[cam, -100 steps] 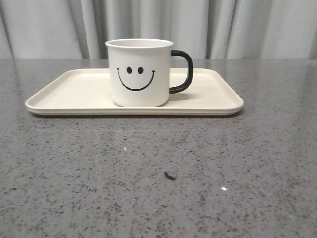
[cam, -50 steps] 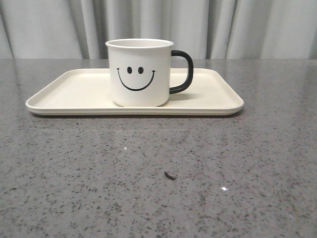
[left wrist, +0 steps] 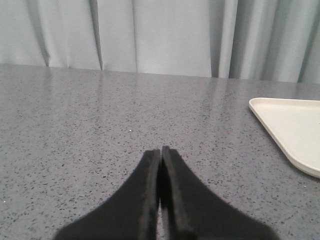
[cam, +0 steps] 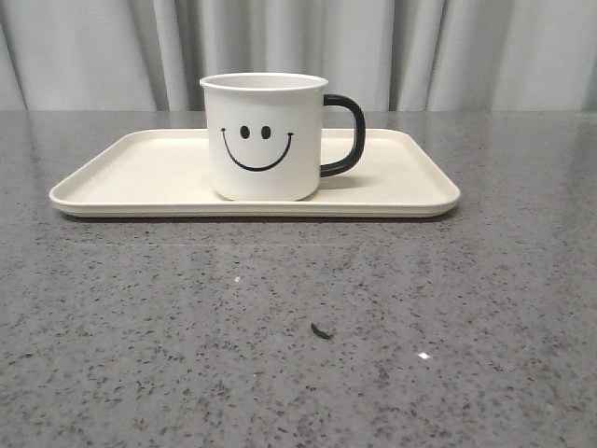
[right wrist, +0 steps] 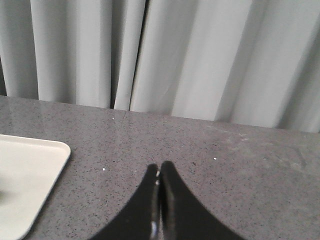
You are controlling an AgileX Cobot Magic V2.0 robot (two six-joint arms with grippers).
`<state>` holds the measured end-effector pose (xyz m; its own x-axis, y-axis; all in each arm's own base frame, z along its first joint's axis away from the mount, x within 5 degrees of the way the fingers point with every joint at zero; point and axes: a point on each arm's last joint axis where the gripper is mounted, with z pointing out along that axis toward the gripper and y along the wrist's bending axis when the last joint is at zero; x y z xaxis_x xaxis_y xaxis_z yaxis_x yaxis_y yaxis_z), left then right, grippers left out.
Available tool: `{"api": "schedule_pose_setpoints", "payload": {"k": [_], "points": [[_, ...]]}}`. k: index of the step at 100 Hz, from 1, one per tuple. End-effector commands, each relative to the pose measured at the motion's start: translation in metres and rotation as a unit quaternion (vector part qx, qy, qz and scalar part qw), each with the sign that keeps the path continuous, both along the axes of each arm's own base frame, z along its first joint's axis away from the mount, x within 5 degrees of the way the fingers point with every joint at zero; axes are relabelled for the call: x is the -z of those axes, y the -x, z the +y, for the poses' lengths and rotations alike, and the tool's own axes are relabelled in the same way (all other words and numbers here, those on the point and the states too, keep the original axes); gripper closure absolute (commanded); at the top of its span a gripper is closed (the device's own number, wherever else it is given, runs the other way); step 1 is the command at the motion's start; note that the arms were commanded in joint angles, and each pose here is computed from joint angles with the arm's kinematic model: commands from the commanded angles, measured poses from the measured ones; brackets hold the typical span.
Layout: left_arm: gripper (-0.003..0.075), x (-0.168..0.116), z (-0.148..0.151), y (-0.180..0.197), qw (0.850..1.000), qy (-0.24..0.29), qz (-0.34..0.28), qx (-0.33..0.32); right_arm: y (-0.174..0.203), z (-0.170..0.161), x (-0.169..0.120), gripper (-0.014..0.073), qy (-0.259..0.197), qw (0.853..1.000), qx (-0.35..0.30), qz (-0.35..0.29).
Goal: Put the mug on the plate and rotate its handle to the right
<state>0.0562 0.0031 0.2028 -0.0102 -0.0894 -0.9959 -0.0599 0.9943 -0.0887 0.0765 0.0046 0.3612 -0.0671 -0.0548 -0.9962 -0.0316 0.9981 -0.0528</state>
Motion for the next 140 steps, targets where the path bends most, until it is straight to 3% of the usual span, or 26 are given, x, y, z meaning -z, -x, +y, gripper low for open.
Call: {"api": "schedule_pose_setpoints", "payload": {"k": [1, 36, 70, 140], "points": [[0.0739, -0.007, 0.000, 0.003, 0.999, 0.001, -0.052, -0.002, 0.008, -0.001, -0.008, 0.0684, 0.007, 0.998, 0.007, -0.055], [0.0739, -0.007, 0.000, 0.003, 0.999, 0.001, -0.052, -0.002, 0.021, 0.002, 0.094, 0.0684, -0.010, 0.998, -0.022, -0.055], [0.0739, -0.007, 0.000, 0.003, 0.999, 0.001, -0.052, -0.002, 0.022, -0.004, 0.153, 0.0684, -0.041, 0.996, 0.010, -0.078], [0.0739, -0.007, 0.000, 0.003, 0.999, 0.001, -0.052, -0.002, 0.022, -0.005, 0.155, 0.0684, -0.025, 0.996, 0.013, -0.081]]}}
